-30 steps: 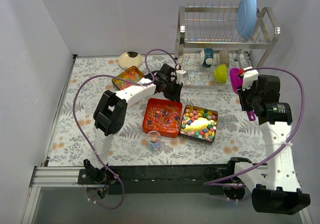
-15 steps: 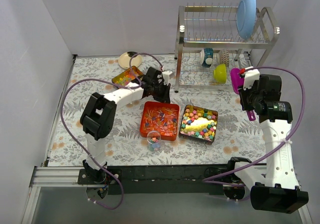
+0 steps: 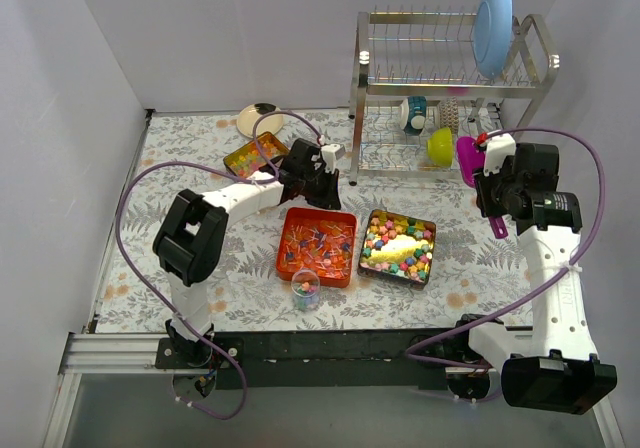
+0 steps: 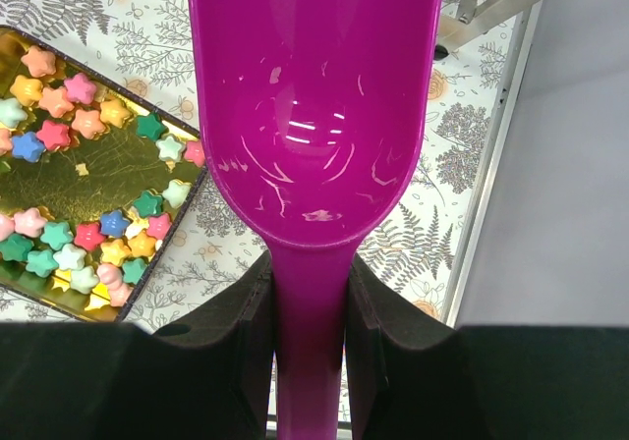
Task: Pack the candies
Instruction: Move the storage box to the center of the board.
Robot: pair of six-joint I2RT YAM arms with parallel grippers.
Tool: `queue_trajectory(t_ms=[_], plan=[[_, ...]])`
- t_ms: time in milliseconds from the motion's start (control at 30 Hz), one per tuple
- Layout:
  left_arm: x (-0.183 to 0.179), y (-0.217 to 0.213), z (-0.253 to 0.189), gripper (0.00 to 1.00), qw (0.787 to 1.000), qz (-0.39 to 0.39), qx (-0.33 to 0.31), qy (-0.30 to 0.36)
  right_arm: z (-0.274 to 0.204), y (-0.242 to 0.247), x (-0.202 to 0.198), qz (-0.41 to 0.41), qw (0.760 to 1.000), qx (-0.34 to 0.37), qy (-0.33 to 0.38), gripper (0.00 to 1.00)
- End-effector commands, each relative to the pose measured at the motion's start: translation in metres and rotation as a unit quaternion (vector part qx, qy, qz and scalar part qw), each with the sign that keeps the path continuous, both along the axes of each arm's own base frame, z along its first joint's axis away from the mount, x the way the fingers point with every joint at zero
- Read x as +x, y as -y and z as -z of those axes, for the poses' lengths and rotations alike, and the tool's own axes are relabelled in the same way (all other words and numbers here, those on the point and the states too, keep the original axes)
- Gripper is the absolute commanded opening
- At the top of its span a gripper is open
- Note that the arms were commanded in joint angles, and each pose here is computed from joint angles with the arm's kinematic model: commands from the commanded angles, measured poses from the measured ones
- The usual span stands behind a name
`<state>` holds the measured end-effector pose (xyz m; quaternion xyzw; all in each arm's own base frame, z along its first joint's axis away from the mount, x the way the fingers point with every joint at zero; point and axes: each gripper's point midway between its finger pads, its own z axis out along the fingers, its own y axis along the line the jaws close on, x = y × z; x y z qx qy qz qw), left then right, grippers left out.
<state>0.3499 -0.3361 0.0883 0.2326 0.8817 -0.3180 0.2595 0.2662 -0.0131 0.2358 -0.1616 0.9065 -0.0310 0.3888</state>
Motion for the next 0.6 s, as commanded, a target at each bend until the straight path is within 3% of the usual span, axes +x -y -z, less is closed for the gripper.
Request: queue_trajectory(t_ms=[0, 267, 567], plan=[[0.001, -0.001, -0.064, 0.0, 0.996, 0.013, -0.038, 0.076, -0.023, -0.001, 0.011, -0.008, 0.999, 0.001, 0.038, 0.01], [-0.05, -0.029, -0.023, 0.0, 1.0, 0.022, -0.01, 0.006, -0.023, -0.002, 0.018, -0.012, 0.999, 0.003, 0.037, 0.01], [-0.036, -0.008, 0.013, 0.0, 0.997, -0.013, -0.018, -0.073, -0.025, 0.001, 0.016, -0.013, 0.999, -0.006, 0.035, 0.01]])
